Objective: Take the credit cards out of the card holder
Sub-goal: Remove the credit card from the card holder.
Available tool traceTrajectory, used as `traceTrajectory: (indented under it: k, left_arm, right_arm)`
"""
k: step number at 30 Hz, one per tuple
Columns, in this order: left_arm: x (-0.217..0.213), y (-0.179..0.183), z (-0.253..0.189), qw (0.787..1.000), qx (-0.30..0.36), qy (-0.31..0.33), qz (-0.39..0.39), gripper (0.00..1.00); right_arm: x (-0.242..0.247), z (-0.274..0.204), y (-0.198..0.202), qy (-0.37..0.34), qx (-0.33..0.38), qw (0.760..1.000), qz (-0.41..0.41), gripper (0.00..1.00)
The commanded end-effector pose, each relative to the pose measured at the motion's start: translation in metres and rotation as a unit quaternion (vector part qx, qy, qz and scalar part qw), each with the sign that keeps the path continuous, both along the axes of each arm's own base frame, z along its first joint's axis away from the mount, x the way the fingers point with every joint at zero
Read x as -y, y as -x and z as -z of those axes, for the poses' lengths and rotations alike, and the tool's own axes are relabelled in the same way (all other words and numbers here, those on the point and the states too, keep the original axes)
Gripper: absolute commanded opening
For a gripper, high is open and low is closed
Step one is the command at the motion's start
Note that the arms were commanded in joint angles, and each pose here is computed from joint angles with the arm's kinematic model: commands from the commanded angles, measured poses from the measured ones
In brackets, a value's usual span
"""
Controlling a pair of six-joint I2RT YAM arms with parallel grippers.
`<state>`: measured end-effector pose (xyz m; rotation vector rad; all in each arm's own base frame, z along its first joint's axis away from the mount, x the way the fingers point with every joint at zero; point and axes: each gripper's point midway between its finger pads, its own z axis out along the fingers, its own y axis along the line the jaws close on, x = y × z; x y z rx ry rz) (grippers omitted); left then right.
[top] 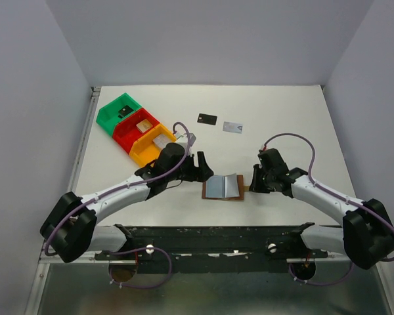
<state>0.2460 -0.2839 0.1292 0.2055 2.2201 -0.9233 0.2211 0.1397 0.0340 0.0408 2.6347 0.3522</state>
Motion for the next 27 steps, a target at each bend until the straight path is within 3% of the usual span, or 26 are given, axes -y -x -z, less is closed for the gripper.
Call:
traceTrajectory:
  k: [1, 5, 27]
  left_arm:
    - [0.019, 0.006, 0.007, 0.998, -0.009, 0.002, 0.066, 0.80]
    - [0.030, 0.009, 0.019, 0.995, -0.031, 0.009, 0.093, 0.72]
    - [0.035, 0.009, 0.055, 0.992, -0.080, -0.018, 0.100, 0.70]
  right_arm:
    - [-0.003, -0.006, -0.013, -0.002, 0.022, 1.000, -0.008, 0.18]
    - [-0.009, -0.017, -0.008, -0.023, 0.029, 0.999, -0.026, 0.00]
    - [-0.019, -0.040, 0.003, -0.068, 0.050, 0.995, -0.052, 0.00]
